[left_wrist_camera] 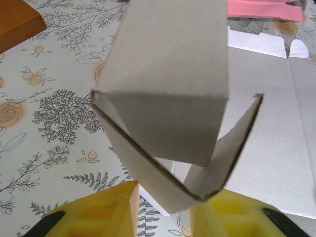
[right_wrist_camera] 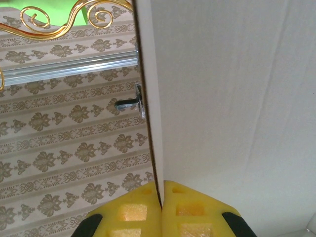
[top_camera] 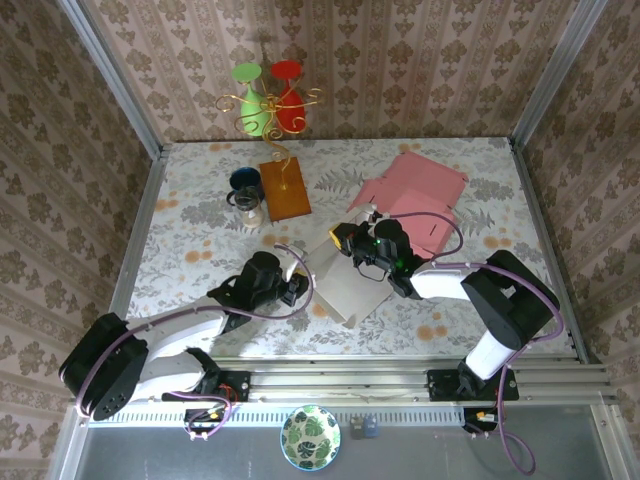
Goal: Fold the paper box
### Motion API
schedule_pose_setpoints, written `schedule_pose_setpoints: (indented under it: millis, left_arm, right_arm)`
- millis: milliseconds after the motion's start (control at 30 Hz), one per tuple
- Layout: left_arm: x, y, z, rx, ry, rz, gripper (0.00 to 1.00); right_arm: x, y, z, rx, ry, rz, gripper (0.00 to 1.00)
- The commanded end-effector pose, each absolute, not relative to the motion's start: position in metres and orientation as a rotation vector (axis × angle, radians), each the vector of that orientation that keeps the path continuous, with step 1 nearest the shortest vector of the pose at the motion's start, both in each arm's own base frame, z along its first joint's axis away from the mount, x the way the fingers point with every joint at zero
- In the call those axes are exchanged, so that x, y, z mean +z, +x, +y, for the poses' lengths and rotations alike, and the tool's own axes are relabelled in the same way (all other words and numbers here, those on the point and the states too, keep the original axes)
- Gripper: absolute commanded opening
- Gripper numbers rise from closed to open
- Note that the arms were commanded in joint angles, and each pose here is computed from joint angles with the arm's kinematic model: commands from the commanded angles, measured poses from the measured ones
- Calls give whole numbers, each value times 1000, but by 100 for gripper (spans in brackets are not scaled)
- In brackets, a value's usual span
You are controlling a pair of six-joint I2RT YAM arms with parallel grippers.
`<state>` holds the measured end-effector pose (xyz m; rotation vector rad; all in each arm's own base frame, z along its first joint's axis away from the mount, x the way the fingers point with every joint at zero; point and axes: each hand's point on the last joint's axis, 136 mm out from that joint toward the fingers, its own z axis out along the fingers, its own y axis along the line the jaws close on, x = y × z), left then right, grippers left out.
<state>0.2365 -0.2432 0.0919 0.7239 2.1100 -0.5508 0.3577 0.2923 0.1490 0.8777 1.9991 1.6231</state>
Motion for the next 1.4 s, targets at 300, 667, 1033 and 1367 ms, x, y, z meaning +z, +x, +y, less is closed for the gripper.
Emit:
schedule_pose_setpoints:
  millis: [300,667,1033,1367]
  left_arm:
    - [107,265,-236,-507,524,2055,32]
    - [102,271,-235,-462,450,2063,31]
    - [102,280,-236,-443,400,2053,33]
    - [95,286,-227,-390,337,2067,31]
  right_arm:
    - [131,353,308,1601,873,2023,0]
    - [118,348,305,1572,938,2014,0]
    - [103,340,311,1546,988,1995,0]
    - [97,336,311,1514,1015,2003,0]
